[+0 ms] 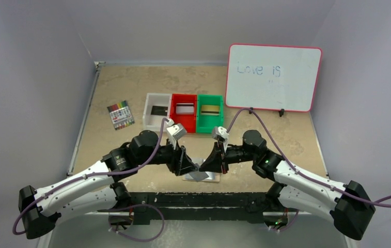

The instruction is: Take the credit cards out of the card holder

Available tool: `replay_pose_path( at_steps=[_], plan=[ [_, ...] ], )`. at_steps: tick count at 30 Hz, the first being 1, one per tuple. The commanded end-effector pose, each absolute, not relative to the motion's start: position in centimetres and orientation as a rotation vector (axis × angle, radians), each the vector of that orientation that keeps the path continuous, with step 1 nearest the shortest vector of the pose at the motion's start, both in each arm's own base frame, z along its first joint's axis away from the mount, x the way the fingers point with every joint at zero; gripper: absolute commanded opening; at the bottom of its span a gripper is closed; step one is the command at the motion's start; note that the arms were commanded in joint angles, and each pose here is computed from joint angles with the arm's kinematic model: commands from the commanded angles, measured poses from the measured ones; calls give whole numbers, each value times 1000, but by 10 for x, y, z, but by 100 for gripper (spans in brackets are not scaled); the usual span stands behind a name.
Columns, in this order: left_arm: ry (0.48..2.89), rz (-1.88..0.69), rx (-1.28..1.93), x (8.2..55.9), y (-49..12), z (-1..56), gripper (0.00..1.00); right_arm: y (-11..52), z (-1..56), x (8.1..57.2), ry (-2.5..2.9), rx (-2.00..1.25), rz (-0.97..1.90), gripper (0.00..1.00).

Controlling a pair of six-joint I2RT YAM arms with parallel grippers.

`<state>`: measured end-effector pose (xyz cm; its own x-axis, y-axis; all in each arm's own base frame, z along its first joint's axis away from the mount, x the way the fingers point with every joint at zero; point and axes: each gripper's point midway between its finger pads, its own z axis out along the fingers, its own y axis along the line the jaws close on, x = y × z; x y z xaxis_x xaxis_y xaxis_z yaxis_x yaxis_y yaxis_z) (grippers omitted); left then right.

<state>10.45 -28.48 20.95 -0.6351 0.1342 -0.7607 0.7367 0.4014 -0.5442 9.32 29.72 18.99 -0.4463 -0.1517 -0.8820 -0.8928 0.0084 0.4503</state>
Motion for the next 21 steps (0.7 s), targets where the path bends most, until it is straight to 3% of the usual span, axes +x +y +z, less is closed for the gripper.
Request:
replay_pose_path(
  at_steps=[1, 10, 13, 14, 16, 21],
  plan=[
    [1924, -1345, 824, 93, -294, 235, 52, 301, 226, 86, 1496, -1131, 1561, 0],
    [1915, -1343, 838, 91, -292, 236, 4, 301, 232, 83, 1466, -1150, 1576, 0],
    [1906, -1355, 833, 90, -292, 238, 0, 303, 232, 86, 1475, -1146, 1567, 0],
    [1902, -1361, 829, 90, -293, 239, 0, 303, 232, 87, 1471, -1150, 1556, 3],
    [1880, -1371, 814, 91, -294, 244, 0, 304, 232, 94, 1482, -1137, 1513, 26],
    [1811, -1390, 791, 91, -292, 255, 0, 302, 234, 104, 1467, -1100, 1433, 54]
  ],
)
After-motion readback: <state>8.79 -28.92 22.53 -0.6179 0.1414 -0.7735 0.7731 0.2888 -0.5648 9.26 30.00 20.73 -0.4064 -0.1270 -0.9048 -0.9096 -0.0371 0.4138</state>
